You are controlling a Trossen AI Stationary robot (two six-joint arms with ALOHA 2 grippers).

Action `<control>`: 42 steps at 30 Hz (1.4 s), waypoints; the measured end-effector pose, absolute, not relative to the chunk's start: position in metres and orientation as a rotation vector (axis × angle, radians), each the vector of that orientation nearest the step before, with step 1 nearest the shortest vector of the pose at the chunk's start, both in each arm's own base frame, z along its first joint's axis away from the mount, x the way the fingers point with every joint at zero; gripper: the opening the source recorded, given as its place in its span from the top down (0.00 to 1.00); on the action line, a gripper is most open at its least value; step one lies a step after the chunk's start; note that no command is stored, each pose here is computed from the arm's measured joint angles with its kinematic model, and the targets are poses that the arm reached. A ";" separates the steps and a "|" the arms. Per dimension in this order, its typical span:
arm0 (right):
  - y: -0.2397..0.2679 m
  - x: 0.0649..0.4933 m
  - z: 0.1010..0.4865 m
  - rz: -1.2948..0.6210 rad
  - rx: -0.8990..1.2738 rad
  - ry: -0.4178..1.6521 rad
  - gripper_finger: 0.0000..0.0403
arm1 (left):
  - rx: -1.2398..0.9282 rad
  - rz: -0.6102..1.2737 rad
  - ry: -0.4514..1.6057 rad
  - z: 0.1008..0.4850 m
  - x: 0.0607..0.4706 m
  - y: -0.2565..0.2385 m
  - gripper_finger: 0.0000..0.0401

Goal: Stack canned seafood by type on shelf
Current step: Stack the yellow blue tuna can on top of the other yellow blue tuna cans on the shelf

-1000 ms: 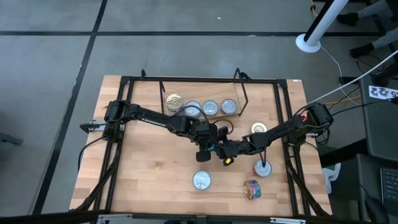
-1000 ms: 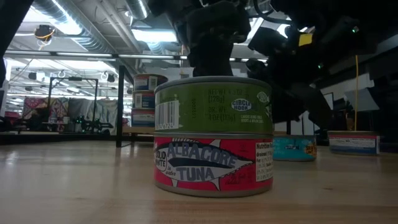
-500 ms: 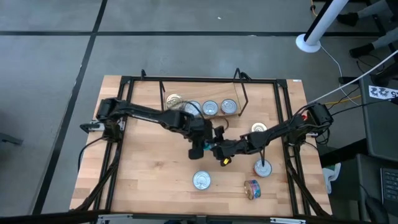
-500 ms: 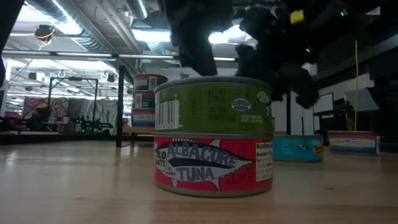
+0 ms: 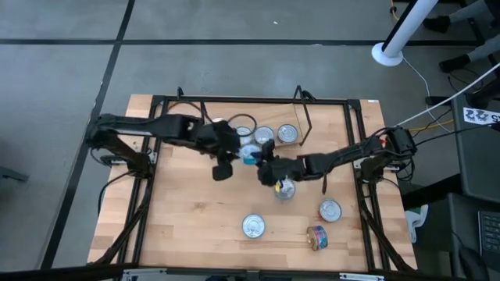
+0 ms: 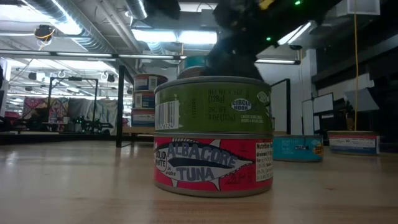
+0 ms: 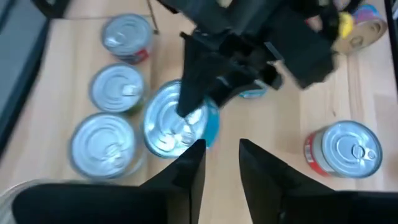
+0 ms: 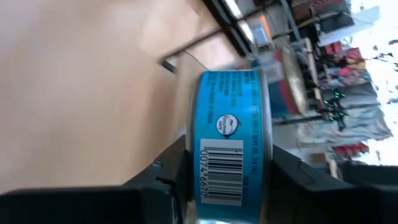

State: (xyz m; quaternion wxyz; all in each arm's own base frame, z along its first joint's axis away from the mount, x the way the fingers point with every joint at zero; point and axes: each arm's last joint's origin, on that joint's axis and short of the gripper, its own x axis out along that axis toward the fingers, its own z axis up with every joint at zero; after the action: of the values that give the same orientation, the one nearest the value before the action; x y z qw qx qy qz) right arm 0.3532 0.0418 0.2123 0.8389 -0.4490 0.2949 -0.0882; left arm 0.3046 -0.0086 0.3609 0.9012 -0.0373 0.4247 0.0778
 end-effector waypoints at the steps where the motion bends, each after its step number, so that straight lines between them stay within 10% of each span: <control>1: 0.035 0.355 0.214 -0.204 -0.953 0.621 0.65 | -0.074 0.170 0.870 0.364 0.300 -0.008 0.78; 42: -0.066 0.374 0.200 -0.060 -1.055 0.529 0.66 | -0.058 0.186 0.831 0.374 0.291 -0.007 0.81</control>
State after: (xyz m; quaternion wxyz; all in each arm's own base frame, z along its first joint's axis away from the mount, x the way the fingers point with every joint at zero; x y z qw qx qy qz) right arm 0.3737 -0.0663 0.2004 0.8305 -0.4973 0.2494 -0.0281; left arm 0.2914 -0.0069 0.3740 0.9102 -0.0280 0.4032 0.0904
